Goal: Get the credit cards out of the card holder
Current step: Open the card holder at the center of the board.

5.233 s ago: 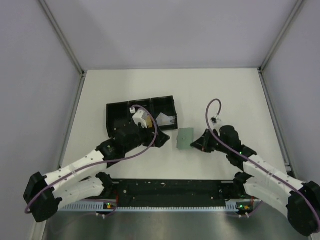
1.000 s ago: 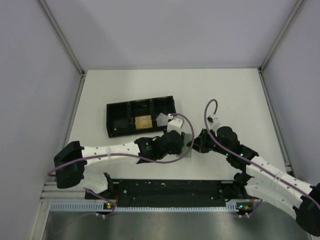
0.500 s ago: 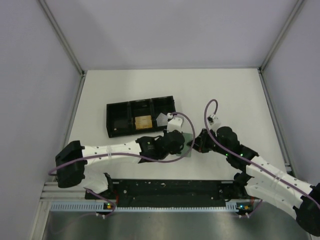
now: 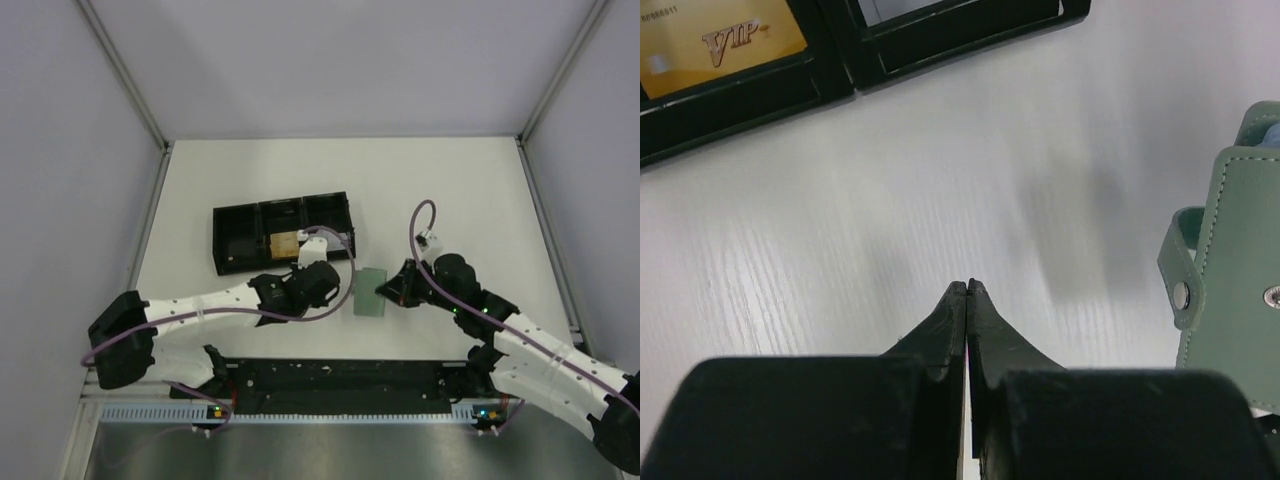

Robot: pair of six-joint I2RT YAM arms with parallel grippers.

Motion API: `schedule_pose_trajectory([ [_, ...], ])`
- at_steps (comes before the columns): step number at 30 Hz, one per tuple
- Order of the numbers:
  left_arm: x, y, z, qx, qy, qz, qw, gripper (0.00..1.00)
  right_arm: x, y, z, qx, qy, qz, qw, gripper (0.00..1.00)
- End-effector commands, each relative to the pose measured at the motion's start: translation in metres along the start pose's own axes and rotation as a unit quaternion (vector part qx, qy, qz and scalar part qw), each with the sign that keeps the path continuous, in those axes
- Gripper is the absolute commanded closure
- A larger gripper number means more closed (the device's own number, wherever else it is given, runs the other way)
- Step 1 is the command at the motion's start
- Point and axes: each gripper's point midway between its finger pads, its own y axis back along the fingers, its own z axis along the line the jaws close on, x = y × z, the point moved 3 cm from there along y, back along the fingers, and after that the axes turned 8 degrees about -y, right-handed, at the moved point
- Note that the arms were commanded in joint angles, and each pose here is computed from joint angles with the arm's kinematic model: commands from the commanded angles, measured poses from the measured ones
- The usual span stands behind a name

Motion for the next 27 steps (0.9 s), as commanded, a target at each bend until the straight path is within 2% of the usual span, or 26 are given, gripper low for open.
schedule_pose_trajectory([
  [1, -0.003, 0.011, 0.001, 0.036, 0.047, -0.012, 0.998, 1.0, -0.01, -0.001, 0.022, -0.032, 0.015, -0.002, 0.999, 1.0],
  [3, -0.006, 0.017, -0.002, 0.059, 0.053, -0.023, 0.997, 1.0, -0.006, -0.004, 0.018, -0.028, 0.014, 0.005, 0.999, 1.0],
  [4, -0.009, 0.022, -0.005, 0.079, 0.06, -0.032, 0.995, 0.93, -0.006, -0.006, 0.017, -0.026, 0.013, 0.007, 1.0, 1.0],
  [9, -0.026, 0.047, -0.023, 0.187, 0.085, -0.083, 0.975, 0.42, 0.005, -0.02, 0.016, -0.043, 0.003, 0.036, 0.998, 1.0],
  [10, -0.03, 0.051, -0.027, 0.205, 0.088, -0.094, 0.97, 0.35, 0.006, -0.023, 0.015, -0.043, -0.001, 0.039, 0.998, 1.0],
  [12, -0.032, 0.055, -0.035, 0.235, 0.093, -0.101, 0.962, 0.31, 0.009, -0.028, 0.007, -0.024, -0.006, 0.042, 0.999, 1.0],
  [17, -0.039, 0.058, -0.068, 0.324, 0.122, -0.106, 0.932, 0.31, 0.017, -0.039, -0.02, 0.02, -0.019, 0.068, 0.997, 1.0],
  [20, -0.045, 0.054, -0.087, 0.353, 0.124, -0.098, 0.922, 0.36, 0.023, -0.044, -0.03, 0.028, -0.027, 0.091, 0.995, 1.0],
  [25, -0.04, 0.023, -0.097, 0.318, 0.136, -0.061, 0.936, 0.56, 0.028, -0.046, -0.041, 0.043, -0.028, 0.102, 0.993, 1.0],
  [27, -0.031, 0.009, -0.094, 0.303, 0.144, -0.043, 0.941, 0.6, 0.028, -0.046, -0.044, 0.048, -0.027, 0.104, 0.993, 1.0],
])
